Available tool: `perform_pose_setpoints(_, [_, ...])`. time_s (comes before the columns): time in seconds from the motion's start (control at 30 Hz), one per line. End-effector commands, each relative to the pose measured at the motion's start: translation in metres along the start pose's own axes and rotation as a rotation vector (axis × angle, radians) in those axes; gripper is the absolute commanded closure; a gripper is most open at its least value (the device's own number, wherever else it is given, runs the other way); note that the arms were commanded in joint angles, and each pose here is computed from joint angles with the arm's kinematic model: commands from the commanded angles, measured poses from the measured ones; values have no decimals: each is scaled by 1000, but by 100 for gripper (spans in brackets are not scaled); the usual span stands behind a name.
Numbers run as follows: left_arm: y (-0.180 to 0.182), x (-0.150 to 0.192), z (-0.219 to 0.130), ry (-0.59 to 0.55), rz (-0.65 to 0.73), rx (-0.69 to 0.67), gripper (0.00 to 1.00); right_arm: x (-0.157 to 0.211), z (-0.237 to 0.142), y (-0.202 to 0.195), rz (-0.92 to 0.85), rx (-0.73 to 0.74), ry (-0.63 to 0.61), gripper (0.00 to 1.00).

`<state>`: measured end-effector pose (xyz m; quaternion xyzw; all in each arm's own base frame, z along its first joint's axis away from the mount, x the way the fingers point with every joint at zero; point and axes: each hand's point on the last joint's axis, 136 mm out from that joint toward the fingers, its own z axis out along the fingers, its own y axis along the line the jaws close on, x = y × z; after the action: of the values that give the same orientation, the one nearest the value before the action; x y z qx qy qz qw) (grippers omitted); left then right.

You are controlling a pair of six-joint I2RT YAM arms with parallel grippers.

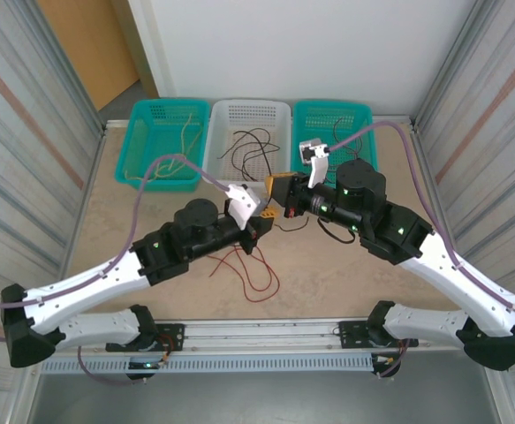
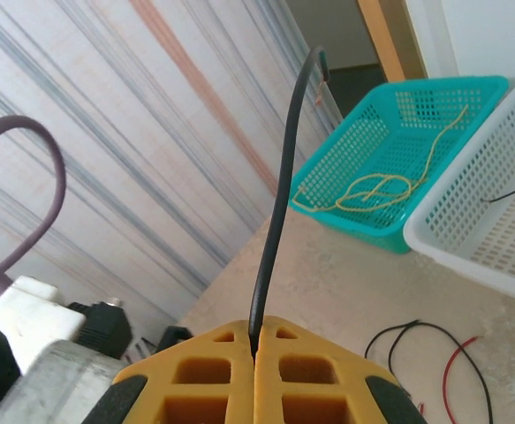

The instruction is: Untangle the cables

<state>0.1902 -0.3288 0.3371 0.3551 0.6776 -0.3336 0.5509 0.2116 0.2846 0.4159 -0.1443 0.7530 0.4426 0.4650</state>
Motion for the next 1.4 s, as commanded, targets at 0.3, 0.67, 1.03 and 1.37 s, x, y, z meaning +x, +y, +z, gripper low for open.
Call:
perform_pose_setpoints(0.3, [40,-30,-12,-109,-113,-136,100,-15,-27,-27,6,114,-104,35])
perform_pose_setpoints(0.67, [178,-94,29,-111,-312,-239,100,32,-66,-104,79,390,-92,26])
perform_pose_setpoints(1.03, [282,-43,107,-31,-479,-301,84,71,-78,-132,102,484,-9,35])
perform_pose_setpoints(1.37, [277,38,109,191,-580,-331,30,104,-73,-145,143,527,118,37])
